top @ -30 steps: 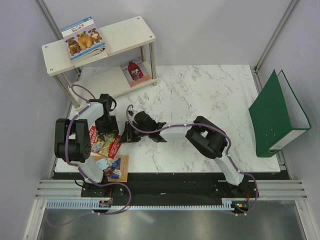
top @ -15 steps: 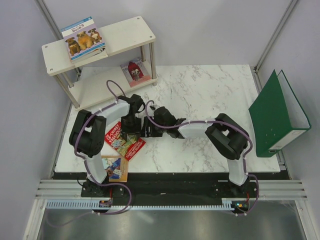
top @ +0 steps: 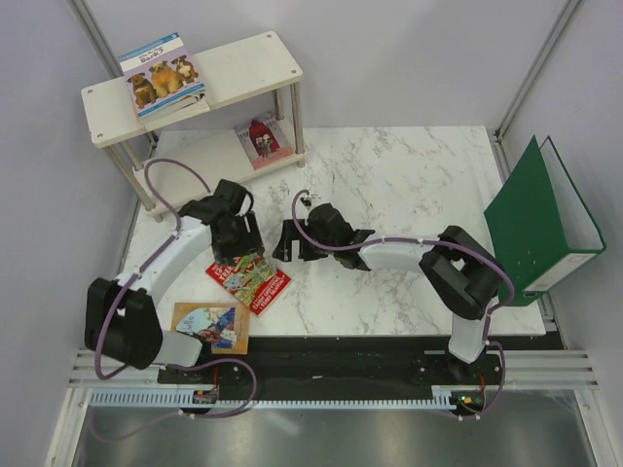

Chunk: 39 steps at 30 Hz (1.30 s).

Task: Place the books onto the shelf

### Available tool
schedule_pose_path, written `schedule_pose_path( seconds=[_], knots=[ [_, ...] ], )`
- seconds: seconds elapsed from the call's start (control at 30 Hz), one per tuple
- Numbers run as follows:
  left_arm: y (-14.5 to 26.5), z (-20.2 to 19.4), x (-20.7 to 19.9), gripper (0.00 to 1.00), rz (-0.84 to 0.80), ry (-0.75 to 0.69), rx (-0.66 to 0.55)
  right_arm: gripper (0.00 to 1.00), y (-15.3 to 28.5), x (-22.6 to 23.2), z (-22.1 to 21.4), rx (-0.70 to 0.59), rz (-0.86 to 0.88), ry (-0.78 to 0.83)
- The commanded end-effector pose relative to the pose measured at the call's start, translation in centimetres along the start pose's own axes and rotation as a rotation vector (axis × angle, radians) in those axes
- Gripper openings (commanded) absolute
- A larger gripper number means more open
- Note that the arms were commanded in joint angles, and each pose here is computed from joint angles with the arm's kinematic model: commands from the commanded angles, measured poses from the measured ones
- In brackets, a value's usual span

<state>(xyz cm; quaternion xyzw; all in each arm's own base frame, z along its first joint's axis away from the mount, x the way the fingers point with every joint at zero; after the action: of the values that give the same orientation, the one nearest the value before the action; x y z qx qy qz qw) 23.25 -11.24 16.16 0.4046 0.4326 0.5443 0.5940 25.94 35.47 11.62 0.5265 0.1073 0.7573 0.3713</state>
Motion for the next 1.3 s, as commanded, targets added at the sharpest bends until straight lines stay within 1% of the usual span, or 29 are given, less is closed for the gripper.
schedule_pose_path(
  seconds=[0.0,0.03,0.07,0.1,0.13,0.17,0.2,0.23,0.27,0.37,0.5,0.6,0.63,0.67,0.7,0.77,0.8,0.83,0.93,1.07,1.2,1.27],
  knots=[
    [0.4,-0.4,3.6,0.80,0.045,0.177,-0.050,0.98,-1.5,0.2,-0.6,0.024,0.069,-0.021],
    [-0.1,-1.3,4.4,0.79,0.043,0.203,-0.025,0.98,-1.8,0.3,-0.7,0.026,0.088,-0.024],
    [-0.3,-1.1,6.3,0.79,0.041,0.264,-0.040,0.98,-2.3,0.0,-1.2,0.056,0.097,-0.041],
    [-0.6,-1.4,6.6,0.78,-0.015,0.298,-0.024,0.98,-2.5,0.1,-1.3,0.064,0.111,-0.048],
    [-1.2,-2.3,7.3,0.78,-0.039,0.331,0.004,0.97,-2.8,0.3,-1.4,0.067,0.126,-0.054],
    [-1.5,-2.1,8.9,0.77,-0.055,0.398,-0.018,0.96,-3.1,0.3,-1.7,0.089,0.137,-0.070],
    [-1.6,-2.2,9.0,0.77,-0.105,0.422,-0.017,0.95,-3.3,0.4,-1.9,0.097,0.145,-0.074],
    [-2.1,-2.8,9.3,0.77,-0.118,0.443,-0.001,0.93,-3.5,0.4,-2.0,0.101,0.152,-0.078],
    [-2.3,-2.8,9.8,0.77,-0.123,0.474,-0.002,0.92,-3.7,0.3,-2.3,0.112,0.153,-0.080],
    [-3.0,-3.0,9.9,0.77,-0.127,0.506,0.032,0.89,-4.3,0.2,-3.0,0.143,0.172,-0.095],
    [-4.6,-3.6,10.1,0.78,-0.115,0.533,0.061,0.84,-4.7,0.6,-3.7,0.185,0.226,-0.142],
    [-6.3,-4.5,9.7,0.78,-0.154,0.549,0.101,0.79,-4.9,1.1,-4.1,0.214,0.283,-0.158],
    [-7.0,-4.8,9.6,0.78,-0.164,0.555,0.106,0.79,-4.8,1.8,-4.2,0.228,0.327,-0.171],
    [-7.2,-5.0,9.4,0.78,-0.183,0.558,0.111,0.77,-4.9,1.7,-4.5,0.239,0.347,-0.180],
    [-7.4,-5.1,9.4,0.78,-0.189,0.558,0.110,0.74,-4.6,2.6,-4.2,0.230,0.415,-0.182],
    [-7.7,-5.2,9.4,0.79,-0.196,0.558,0.103,0.70,-4.4,2.9,-4.7,0.268,0.465,-0.232],
    [-7.8,-5.2,9.4,0.79,-0.198,0.556,0.103,0.66,-4.3,3.5,-4.4,0.259,0.515,-0.231],
    [-7.8,-5.1,9.3,0.79,-0.200,0.553,0.096,0.65,-4.3,3.7,-4.6,0.274,0.533,-0.254],
    [-7.7,-4.8,9.3,0.79,-0.208,0.550,0.088,0.59,-3.7,4.9,-4.6,0.285,0.609,-0.243],
    [-7.7,-4.4,9.0,0.79,-0.221,0.541,0.077,0.59,-3.7,6.2,-5.1,0.309,0.626,-0.200],
    [-7.6,-3.9,8.7,0.79,-0.226,0.533,0.064,0.59,-4.6,6.2,-6.4,0.356,0.560,-0.178],
    [-7.6,-3.7,8.6,0.79,-0.228,0.521,0.060,0.59,-5.0,6.2,-6.6,0.367,0.558,-0.174]
  ],
)
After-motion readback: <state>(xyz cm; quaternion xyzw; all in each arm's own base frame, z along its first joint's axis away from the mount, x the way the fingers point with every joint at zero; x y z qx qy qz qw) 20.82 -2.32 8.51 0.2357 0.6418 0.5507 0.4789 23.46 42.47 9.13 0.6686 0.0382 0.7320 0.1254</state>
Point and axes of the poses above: each gripper's point midway between its finger pads, its own y axis back along the fingers, its own x axis along the line the jaws close on, z = x × y, the point moved 7 cm from there along y, back along the fingers, and after that the axes turned 15 degrees about -y, right-handed, at the moved point
